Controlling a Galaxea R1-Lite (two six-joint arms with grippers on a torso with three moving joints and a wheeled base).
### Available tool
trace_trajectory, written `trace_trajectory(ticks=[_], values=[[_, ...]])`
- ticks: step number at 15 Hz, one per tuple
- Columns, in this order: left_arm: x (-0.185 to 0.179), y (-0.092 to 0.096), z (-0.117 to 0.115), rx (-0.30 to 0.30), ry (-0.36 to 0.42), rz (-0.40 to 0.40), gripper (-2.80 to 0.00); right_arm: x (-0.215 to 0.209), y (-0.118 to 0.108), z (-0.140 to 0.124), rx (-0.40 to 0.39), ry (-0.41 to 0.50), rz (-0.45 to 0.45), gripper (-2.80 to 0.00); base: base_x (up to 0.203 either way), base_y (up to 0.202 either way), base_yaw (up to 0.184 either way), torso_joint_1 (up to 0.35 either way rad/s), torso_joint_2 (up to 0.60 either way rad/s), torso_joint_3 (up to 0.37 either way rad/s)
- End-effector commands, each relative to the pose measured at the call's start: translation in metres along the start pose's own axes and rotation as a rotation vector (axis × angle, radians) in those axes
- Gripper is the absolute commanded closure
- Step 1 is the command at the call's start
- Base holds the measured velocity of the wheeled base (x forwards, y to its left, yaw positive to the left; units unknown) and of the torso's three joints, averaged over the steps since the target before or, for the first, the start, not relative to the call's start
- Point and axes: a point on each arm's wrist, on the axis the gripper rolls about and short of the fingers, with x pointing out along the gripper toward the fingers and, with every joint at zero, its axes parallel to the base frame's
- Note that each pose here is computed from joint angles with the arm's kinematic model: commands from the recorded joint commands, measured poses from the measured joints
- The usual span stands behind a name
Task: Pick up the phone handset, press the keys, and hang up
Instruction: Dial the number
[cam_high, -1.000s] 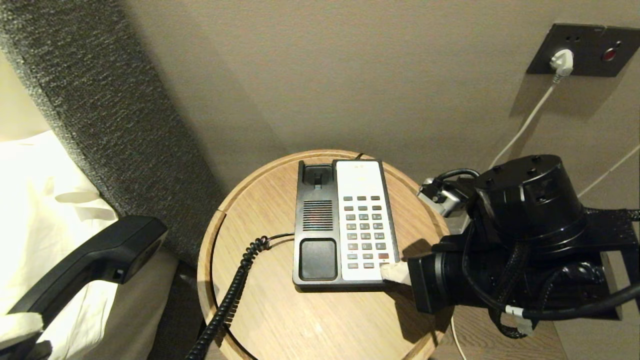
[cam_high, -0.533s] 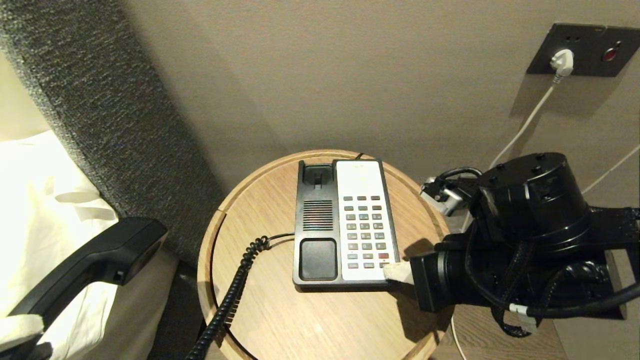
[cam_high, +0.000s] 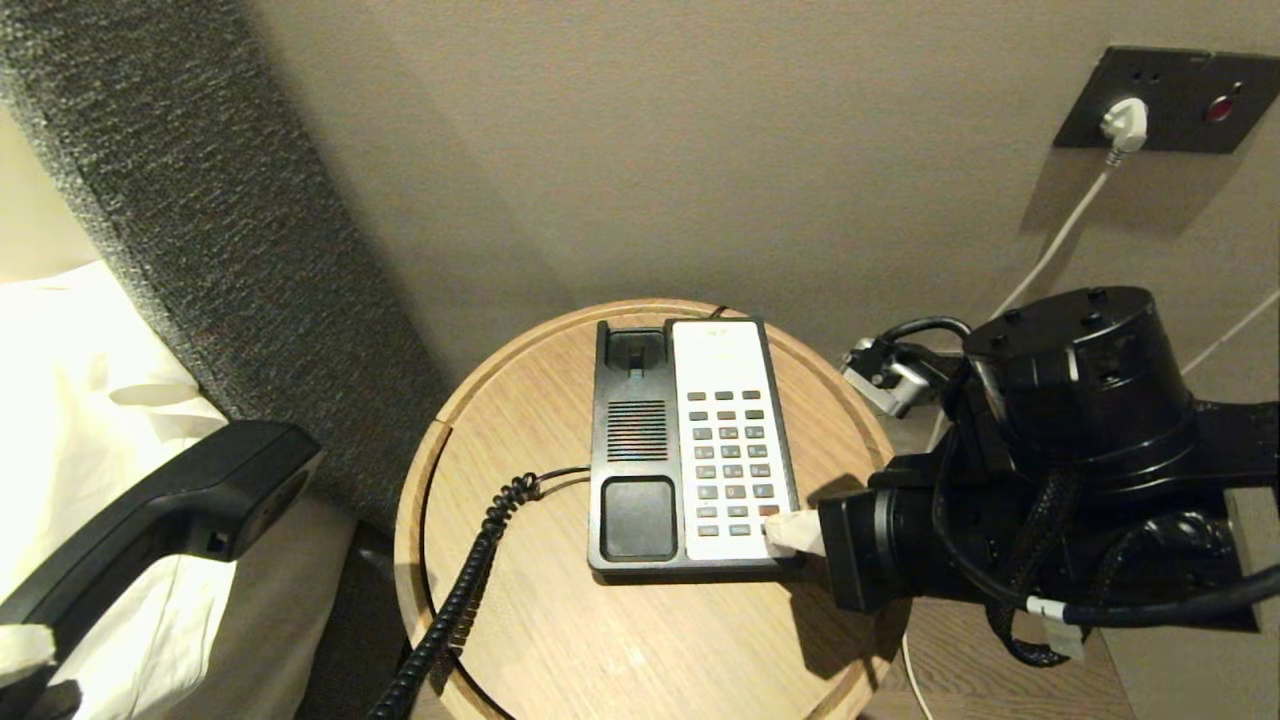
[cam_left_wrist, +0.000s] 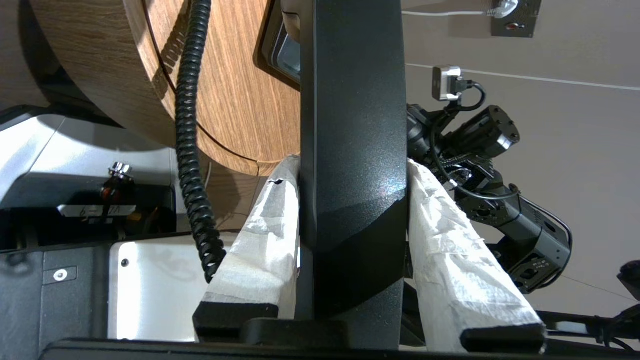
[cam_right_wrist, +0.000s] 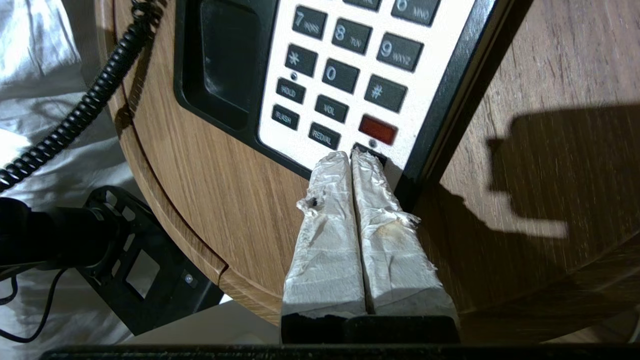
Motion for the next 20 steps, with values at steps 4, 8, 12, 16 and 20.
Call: trace_trajectory(ticks=[4, 8, 12, 16, 20], values=[[0.0, 0.002, -0.001, -0.008, 0.003, 0.004, 0.0, 0.003, -0.003, -0.005, -0.002, 0.02, -0.01, 0.0, 0.0, 0.0, 0.0, 0.0, 0.0, 0.0], [0.001, 0.003, -0.001, -0.008, 0.007, 0.008, 0.0, 0.003, -0.002, -0.003, 0.009, 0.015, -0.008, 0.0, 0.0, 0.0, 0.0, 0.0, 0.0, 0.0], [0.001, 0.003, -0.001, -0.008, 0.008, 0.007, 0.0, 0.004, -0.002, -0.001, 0.014, 0.003, -0.004, 0.0, 0.0, 0.0, 0.0, 0.0, 0.0, 0.0], [0.001, 0.004, -0.002, -0.009, 0.009, 0.009, 0.0, 0.012, -0.006, 0.002, 0.014, 0.002, -0.018, 0.0, 0.0, 0.0, 0.0, 0.0, 0.0, 0.0], [0.001, 0.004, -0.002, -0.008, 0.011, 0.008, 0.0, 0.016, -0.007, 0.001, 0.013, 0.006, -0.026, 0.0, 0.0, 0.0, 0.0, 0.0, 0.0, 0.0]])
